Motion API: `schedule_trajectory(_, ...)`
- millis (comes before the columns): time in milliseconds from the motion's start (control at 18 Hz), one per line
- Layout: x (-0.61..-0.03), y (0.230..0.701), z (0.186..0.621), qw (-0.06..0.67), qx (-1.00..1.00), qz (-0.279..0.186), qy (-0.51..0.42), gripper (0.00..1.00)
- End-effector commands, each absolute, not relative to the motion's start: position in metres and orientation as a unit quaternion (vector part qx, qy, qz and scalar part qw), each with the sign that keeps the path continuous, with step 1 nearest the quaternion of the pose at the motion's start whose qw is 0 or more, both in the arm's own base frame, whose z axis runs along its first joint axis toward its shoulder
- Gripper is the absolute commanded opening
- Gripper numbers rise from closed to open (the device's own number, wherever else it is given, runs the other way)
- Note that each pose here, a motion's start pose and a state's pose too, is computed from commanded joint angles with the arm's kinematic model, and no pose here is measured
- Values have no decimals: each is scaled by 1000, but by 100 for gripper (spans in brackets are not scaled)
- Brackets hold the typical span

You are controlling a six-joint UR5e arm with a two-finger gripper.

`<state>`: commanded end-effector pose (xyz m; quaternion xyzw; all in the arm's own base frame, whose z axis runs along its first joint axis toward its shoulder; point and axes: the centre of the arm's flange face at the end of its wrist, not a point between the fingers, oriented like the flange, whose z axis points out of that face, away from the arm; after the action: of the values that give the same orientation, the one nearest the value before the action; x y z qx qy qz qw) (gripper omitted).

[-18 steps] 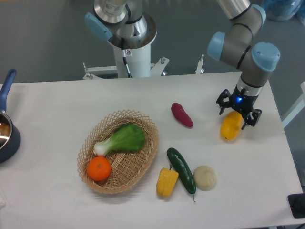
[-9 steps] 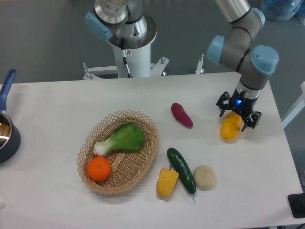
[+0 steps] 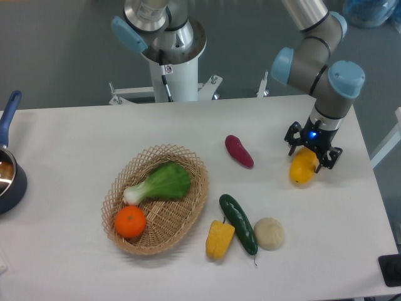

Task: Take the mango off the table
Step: 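Lower the gripper around the mango and close the fingers on it, then lift the grasped mango up off the table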

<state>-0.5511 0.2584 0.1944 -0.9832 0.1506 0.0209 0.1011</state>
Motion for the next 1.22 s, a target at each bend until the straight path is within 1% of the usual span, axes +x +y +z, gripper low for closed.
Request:
schedule_trajectory(167, -551, 258, 196, 101, -983, 22, 150, 49)
schedule_trajectory(222, -551, 258, 196, 101, -983, 22, 150, 48)
schedule_trajectory(389, -555, 260, 207, 104, -983, 33, 151, 44)
schedule_trajectory(556, -556, 265, 222, 113, -980, 47, 156, 44)
schedule_trajectory(667, -553, 277, 249, 142, -975, 66, 156, 44)
schedule_trajectory(833, -555, 298, 293, 217, -966, 84, 109, 44)
schedule_trajectory(1056, -556, 337, 370, 270, -954, 115, 54, 44)
schedule_trajectory(1222, -548, 369, 412, 325, -940, 105, 3, 44)
